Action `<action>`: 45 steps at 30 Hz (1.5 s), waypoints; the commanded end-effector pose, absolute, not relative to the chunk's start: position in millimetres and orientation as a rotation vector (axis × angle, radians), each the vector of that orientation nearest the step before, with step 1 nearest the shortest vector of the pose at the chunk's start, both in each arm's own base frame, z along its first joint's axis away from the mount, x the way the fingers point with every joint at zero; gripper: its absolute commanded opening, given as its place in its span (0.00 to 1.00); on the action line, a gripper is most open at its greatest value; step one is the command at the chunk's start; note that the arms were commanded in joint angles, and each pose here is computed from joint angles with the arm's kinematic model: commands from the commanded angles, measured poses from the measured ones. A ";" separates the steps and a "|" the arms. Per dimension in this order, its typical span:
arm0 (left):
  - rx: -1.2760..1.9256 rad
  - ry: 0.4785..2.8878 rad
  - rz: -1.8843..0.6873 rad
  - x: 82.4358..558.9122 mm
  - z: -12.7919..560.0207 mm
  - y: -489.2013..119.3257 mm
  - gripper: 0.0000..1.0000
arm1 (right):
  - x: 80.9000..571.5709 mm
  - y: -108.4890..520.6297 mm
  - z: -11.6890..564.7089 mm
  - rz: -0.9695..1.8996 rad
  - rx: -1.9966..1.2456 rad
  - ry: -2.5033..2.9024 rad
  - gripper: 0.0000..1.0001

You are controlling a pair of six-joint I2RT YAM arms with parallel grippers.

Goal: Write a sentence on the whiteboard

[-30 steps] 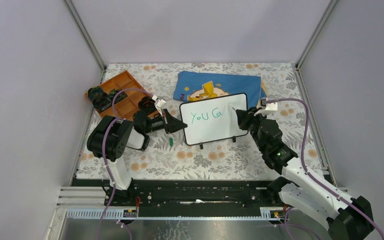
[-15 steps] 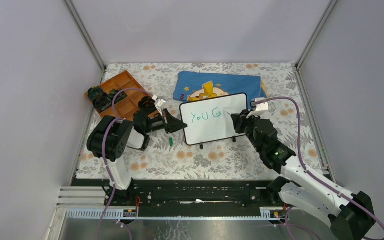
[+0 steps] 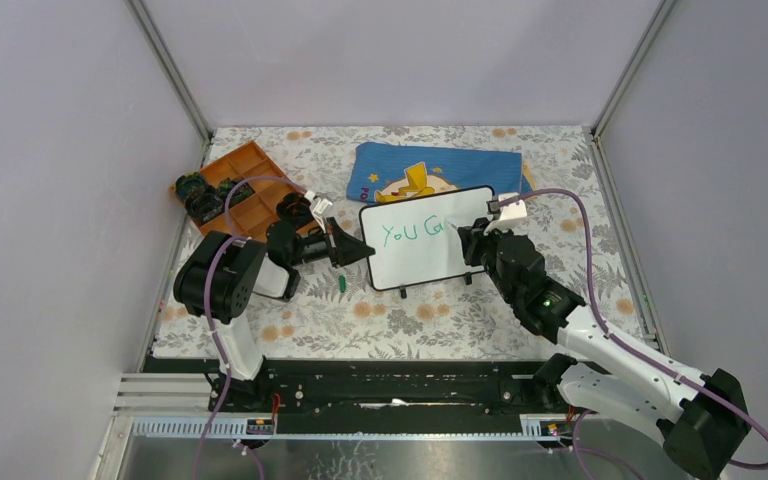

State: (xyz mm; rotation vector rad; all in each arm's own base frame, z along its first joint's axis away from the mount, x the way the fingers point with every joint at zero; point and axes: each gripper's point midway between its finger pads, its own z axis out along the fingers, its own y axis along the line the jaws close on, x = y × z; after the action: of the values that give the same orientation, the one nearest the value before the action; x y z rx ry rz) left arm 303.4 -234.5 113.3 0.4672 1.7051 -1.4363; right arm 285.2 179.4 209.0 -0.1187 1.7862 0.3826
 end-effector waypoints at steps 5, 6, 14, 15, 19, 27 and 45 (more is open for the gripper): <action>0.469 1.766 -1.454 297.1 100.5 -237.8 0.00 | 285.7 179.3 236.5 0.407 -0.099 1.707 0.00; 0.470 1.765 -1.453 297.0 100.7 -237.8 0.00 | 285.8 179.6 236.2 0.406 -0.099 1.707 0.00; 0.473 1.764 -1.453 296.7 101.5 -238.4 0.00 | 282.0 182.1 232.7 0.363 -0.119 1.714 0.00; 0.474 1.765 -1.454 296.3 101.3 -238.6 0.00 | 281.5 182.3 233.1 0.355 -0.123 1.713 0.00; 0.478 1.768 -1.453 295.5 101.4 -239.3 0.00 | 281.5 182.7 228.7 0.331 -0.133 1.726 0.00; 0.483 1.772 -1.457 294.1 100.2 -240.7 0.00 | 276.6 189.7 223.3 0.345 -0.163 1.740 0.00; 0.494 1.773 -1.453 293.4 100.6 -241.8 0.00 | 286.0 184.8 213.2 0.284 -0.079 1.771 0.00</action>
State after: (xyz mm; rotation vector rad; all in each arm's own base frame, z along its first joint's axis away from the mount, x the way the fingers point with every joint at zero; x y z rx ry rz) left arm 302.6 -235.7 113.3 0.4786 1.7118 -1.4306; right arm 279.3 181.7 187.8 -0.1444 1.8354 0.2596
